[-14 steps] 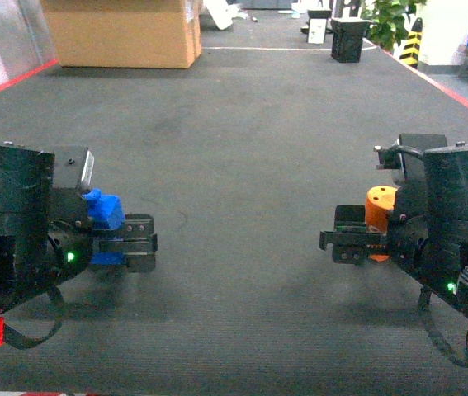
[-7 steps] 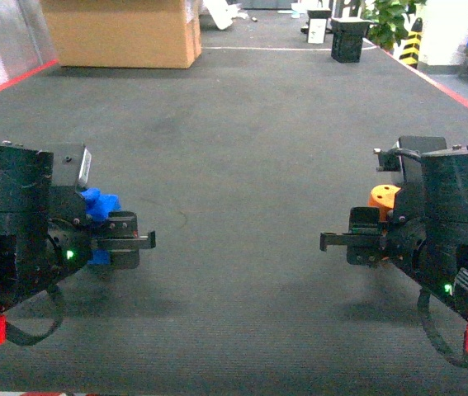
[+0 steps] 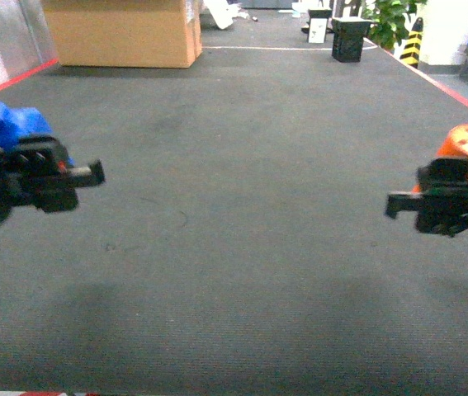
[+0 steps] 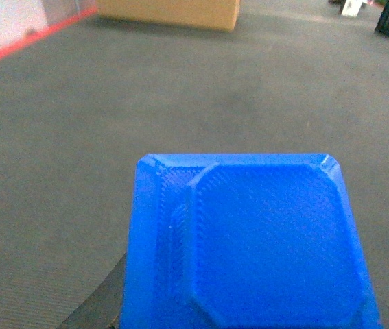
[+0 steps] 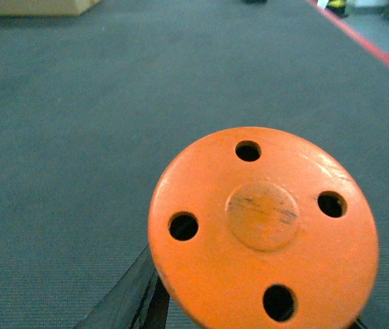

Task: Sort blue parts and orange caps into right shelf containers

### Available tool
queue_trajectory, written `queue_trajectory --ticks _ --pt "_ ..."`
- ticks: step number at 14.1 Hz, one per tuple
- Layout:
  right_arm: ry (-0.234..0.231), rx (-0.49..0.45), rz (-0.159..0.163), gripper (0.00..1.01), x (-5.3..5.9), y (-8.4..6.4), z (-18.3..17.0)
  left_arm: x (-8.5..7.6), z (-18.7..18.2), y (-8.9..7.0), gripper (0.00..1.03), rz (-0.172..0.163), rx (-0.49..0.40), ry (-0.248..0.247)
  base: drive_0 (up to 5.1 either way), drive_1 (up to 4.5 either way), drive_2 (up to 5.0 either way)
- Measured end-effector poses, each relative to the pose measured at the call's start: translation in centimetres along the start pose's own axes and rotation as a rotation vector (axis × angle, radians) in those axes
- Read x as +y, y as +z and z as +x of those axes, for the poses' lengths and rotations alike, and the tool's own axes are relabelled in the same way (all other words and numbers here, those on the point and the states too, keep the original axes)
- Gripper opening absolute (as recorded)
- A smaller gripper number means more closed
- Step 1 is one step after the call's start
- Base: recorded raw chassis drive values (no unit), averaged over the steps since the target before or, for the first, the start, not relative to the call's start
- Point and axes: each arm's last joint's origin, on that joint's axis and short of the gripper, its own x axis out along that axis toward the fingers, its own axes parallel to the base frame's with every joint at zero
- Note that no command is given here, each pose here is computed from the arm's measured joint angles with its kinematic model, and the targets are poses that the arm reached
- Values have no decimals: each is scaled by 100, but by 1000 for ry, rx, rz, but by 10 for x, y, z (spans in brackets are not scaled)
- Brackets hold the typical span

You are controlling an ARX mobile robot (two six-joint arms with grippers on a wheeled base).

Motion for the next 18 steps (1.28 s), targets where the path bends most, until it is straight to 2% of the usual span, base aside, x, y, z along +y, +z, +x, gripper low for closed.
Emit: queue_trajectory --ticks 1,2,3,4,5,6,8,9,11,12,13,14,16,17,18 --pt "-16 -39 -10 43 -7 12 -24 4 -24 14 43 11 -56 18 0 0 0" --pt "-35 -60 -20 43 -16 20 -54 12 -51 20 43 37 -74 47 0 0 0" --pt "-55 -77 -30 43 -24 24 -79 21 -72 26 43 58 -91 87 0 0 0" --pt "-80 -107 -27 43 -30 30 -102 30 -91 37 43 64 -133 129 0 0 0" --pt "-99 -155 -19 43 -35 38 -123 37 -112 55 43 53 -207 160 0 0 0" --pt "-116 -223 -7 43 -38 48 -145 41 -131 68 43 40 -269 168 0 0 0" --pt "-138 -342 43 43 -44 62 -178 46 -164 77 43 3 -344 168 0 0 0" --pt "-132 -368 59 43 -46 64 -185 46 -172 79 43 -15 -373 142 0 0 0" --pt "-130 -347 52 43 -45 62 -183 46 -170 76 43 -4 -356 136 0 0 0" --pt "-82 -271 6 43 -47 60 -183 48 -169 75 43 42 -268 69 0 0 0" --pt "20 -201 -40 43 -58 42 -186 60 -171 51 43 77 -134 -79 0 0 0" --pt "27 -192 -45 43 -62 33 -187 64 -172 42 43 70 -134 -92 0 0 0" --pt "40 -198 -48 43 -72 26 -189 74 -173 33 43 70 -132 -104 0 0 0" --pt "1 -201 -43 43 -77 23 -190 80 -173 29 43 63 -136 -64 0 0 0" --pt "29 -191 -47 43 -76 18 -190 80 -174 26 43 66 -136 -93 0 0 0"
